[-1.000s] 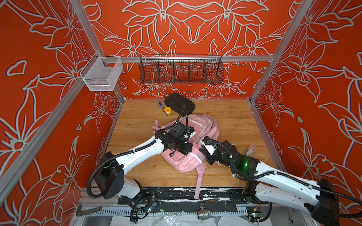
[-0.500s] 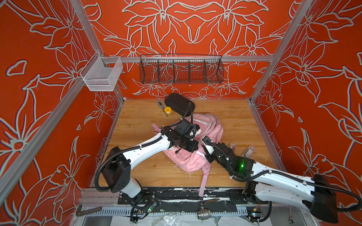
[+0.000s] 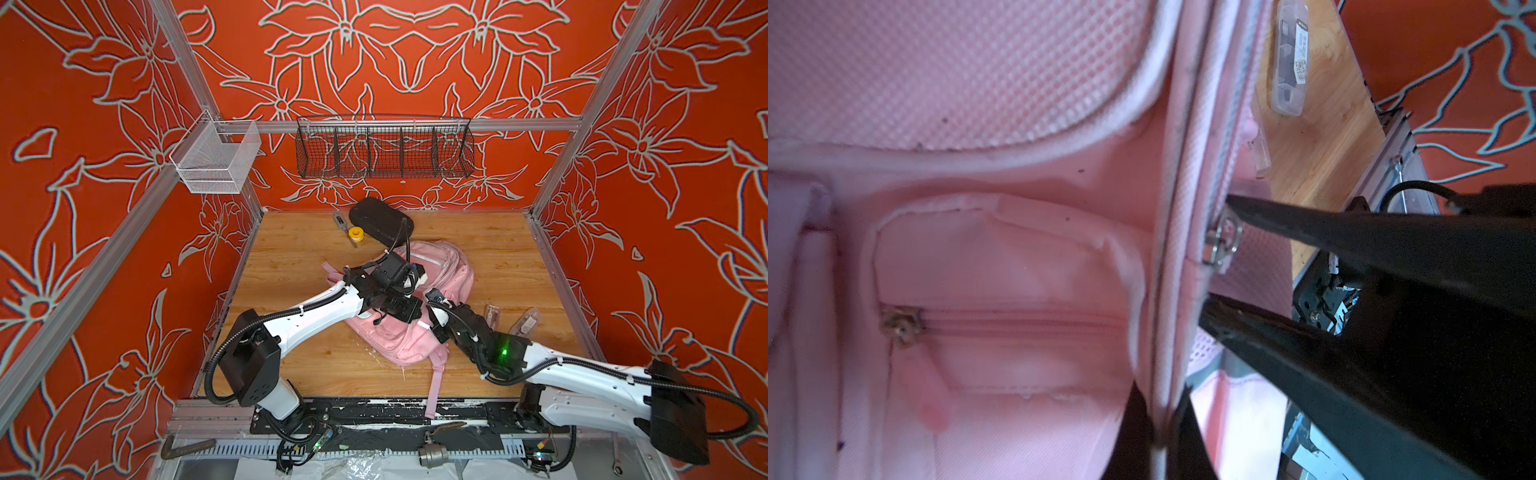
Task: Pack the student bag
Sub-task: 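Grasp the zipper pull with the right gripper while the left holds the backpack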
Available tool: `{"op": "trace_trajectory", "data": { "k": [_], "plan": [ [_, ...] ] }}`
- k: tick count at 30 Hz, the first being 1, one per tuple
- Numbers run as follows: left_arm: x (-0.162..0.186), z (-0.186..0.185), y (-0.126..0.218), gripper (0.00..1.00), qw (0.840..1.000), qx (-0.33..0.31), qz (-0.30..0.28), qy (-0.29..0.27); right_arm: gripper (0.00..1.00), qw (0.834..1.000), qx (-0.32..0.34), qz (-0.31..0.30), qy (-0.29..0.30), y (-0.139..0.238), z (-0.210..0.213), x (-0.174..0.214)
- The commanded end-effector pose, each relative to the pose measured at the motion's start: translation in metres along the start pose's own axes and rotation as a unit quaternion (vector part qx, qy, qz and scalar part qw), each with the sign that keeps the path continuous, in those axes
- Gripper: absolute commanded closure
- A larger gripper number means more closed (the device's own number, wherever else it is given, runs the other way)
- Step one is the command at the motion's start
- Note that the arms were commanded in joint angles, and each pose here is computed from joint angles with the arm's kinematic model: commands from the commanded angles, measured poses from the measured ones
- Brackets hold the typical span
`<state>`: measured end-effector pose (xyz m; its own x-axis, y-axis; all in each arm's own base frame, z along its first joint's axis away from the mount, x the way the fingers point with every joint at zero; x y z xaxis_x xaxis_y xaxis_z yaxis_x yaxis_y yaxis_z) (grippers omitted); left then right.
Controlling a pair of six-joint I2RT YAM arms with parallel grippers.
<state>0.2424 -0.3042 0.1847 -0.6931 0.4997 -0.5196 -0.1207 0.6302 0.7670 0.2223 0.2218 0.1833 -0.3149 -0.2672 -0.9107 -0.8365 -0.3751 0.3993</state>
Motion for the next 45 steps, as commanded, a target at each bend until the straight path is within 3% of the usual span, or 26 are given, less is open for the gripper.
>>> {"op": "trace_trajectory", "data": {
  "k": [1,7,18,24,33,38,45],
  "plan": [
    [-0.033,-0.023,0.015,1.00,0.997,0.042,-0.058,-0.037,0.74,0.999,0.041,-0.007,0.007,-0.002,-0.008,-0.001],
    [-0.027,-0.024,0.018,1.00,0.997,0.034,-0.050,-0.042,0.91,0.999,0.034,-0.006,0.001,0.002,-0.009,0.002],
    [-0.002,-0.017,0.022,1.00,0.998,0.016,-0.021,-0.048,1.00,0.995,-0.075,0.000,-0.067,0.008,-0.005,0.006],
    [-0.001,-0.018,0.025,1.00,0.998,0.016,-0.028,-0.060,0.99,0.990,-0.127,0.021,-0.056,0.002,0.010,0.004],
    [0.002,-0.019,0.026,1.00,0.997,0.020,-0.021,-0.067,0.84,0.992,-0.109,0.026,-0.060,-0.005,0.005,0.006],
    [0.004,-0.020,0.028,1.00,0.997,0.022,-0.021,-0.071,0.87,0.992,-0.109,0.037,-0.053,-0.012,0.008,0.005],
    [0.011,-0.018,0.028,1.00,0.997,0.016,-0.010,-0.069,0.94,0.992,-0.101,-0.001,-0.071,-0.006,0.000,-0.013]
  ]
}}
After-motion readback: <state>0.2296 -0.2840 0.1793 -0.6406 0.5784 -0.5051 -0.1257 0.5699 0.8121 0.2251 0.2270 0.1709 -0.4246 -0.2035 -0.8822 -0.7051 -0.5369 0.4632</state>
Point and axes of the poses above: each gripper's point midway between its finger pads, its own y axis back along the fingers, its own z axis along the line the jaws close on, x = y × z, the point moved 3 cm from there along y, back along the fingers, and after that the axes turned 11 degrees about -y, right-handed, at the moved point
